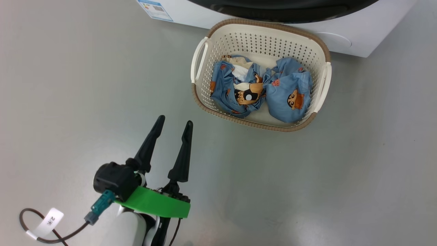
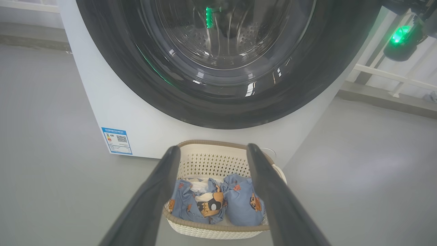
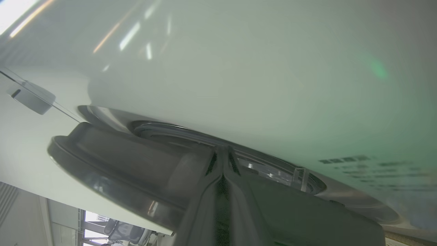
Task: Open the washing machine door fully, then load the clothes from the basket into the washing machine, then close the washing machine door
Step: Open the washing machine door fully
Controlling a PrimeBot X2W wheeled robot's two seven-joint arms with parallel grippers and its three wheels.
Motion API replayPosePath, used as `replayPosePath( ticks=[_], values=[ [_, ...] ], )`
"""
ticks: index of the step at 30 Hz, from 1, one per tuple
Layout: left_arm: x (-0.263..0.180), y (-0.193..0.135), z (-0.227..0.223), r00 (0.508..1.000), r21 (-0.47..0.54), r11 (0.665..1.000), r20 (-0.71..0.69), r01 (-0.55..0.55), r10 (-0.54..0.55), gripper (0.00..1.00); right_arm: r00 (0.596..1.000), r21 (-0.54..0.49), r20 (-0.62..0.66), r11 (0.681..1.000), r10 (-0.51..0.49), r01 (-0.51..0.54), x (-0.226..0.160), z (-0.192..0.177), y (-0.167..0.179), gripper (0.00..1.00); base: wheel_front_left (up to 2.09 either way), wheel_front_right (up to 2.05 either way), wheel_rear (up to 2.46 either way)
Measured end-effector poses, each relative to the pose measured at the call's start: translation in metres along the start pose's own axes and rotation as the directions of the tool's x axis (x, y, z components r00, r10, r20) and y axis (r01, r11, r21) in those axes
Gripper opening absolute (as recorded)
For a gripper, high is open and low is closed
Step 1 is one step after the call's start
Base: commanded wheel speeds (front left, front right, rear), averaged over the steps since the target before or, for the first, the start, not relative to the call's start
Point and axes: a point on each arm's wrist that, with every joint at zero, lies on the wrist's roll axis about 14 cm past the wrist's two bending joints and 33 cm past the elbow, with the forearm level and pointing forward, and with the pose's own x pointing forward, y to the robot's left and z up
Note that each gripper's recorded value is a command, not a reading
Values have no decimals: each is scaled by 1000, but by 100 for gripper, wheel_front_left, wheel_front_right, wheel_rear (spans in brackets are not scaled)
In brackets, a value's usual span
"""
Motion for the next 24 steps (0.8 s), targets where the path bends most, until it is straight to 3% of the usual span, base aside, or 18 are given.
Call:
replayPosePath(
  ticks=[24],
  values=[
    [-4, -7, 26, 997, 6, 1000, 72, 15, -16, 100, 990, -65, -138, 998, -21, 12, -20, -40, 24, 0, 0, 0, 0]
  ],
)
